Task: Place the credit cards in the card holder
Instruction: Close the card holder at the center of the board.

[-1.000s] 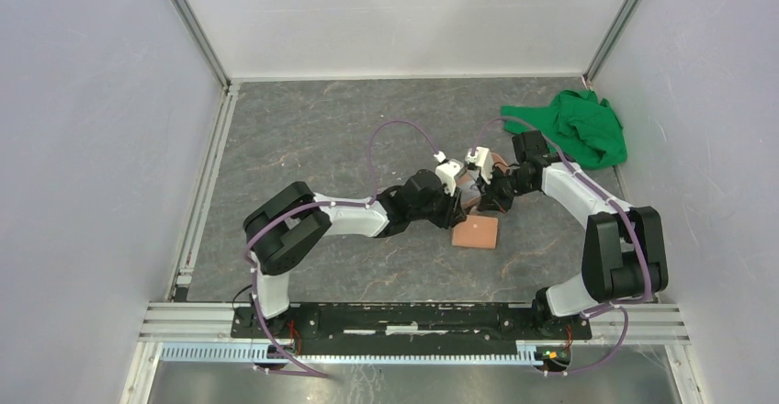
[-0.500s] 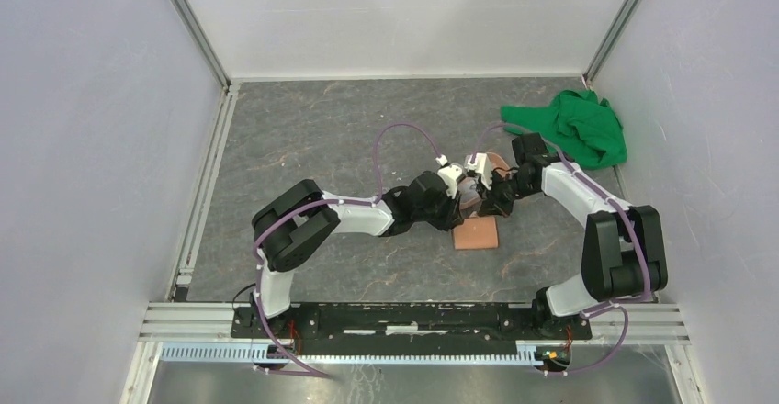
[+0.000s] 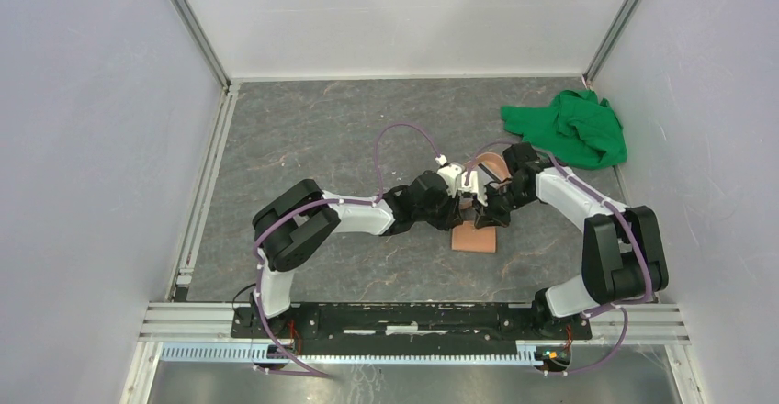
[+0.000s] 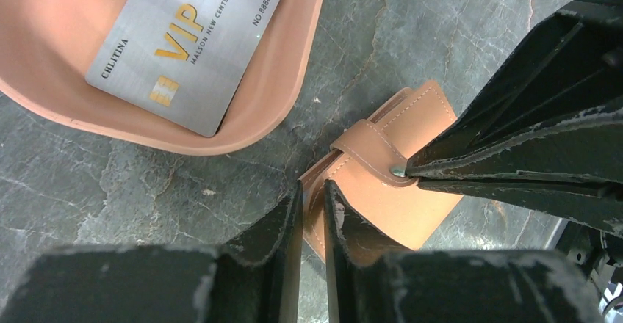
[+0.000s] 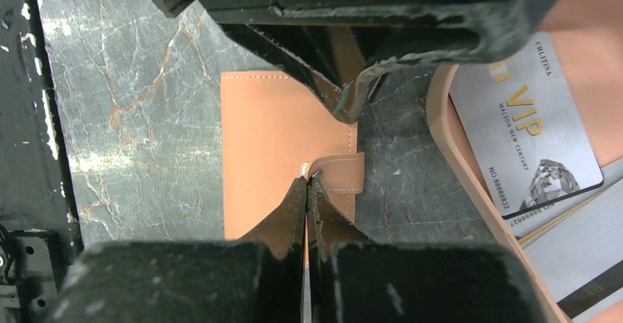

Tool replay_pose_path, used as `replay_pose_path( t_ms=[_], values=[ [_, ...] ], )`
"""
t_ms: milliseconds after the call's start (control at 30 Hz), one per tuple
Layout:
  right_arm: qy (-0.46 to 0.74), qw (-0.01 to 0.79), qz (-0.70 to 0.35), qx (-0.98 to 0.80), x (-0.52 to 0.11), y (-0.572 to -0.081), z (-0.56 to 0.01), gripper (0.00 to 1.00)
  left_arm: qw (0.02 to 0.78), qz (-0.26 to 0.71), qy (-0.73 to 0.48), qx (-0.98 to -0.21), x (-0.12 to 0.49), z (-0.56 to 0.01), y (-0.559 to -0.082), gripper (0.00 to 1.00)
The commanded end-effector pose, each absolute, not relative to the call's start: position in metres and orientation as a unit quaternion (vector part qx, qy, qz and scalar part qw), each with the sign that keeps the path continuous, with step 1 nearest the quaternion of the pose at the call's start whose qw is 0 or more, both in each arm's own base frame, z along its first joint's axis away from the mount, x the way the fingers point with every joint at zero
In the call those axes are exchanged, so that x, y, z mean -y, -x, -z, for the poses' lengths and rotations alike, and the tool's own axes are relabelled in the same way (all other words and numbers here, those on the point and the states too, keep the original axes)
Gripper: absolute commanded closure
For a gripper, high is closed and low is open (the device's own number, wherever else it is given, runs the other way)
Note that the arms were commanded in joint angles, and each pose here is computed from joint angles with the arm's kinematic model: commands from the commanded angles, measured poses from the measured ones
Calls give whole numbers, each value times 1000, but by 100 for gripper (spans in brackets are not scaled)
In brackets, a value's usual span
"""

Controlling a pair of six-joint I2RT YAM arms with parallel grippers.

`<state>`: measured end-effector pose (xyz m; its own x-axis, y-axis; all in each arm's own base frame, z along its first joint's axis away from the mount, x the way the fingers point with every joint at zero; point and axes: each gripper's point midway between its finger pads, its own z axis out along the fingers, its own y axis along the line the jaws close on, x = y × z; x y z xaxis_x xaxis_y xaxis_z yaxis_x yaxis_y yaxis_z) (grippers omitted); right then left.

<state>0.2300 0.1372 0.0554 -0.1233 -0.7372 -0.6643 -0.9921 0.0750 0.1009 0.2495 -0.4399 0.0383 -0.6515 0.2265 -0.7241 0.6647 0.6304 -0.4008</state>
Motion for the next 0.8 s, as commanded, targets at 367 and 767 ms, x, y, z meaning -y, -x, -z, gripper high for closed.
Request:
replay_pose_path(
  t_ms=[367, 767],
  values=[
    [656, 198, -282, -672, -140, -204, -48, 100, 303, 317, -250, -863, 432, -20, -248, 80],
    [671, 184, -268, -666, -142, -200, -42, 100, 303, 320, -250, -862, 433, -22, -248, 81]
  ],
)
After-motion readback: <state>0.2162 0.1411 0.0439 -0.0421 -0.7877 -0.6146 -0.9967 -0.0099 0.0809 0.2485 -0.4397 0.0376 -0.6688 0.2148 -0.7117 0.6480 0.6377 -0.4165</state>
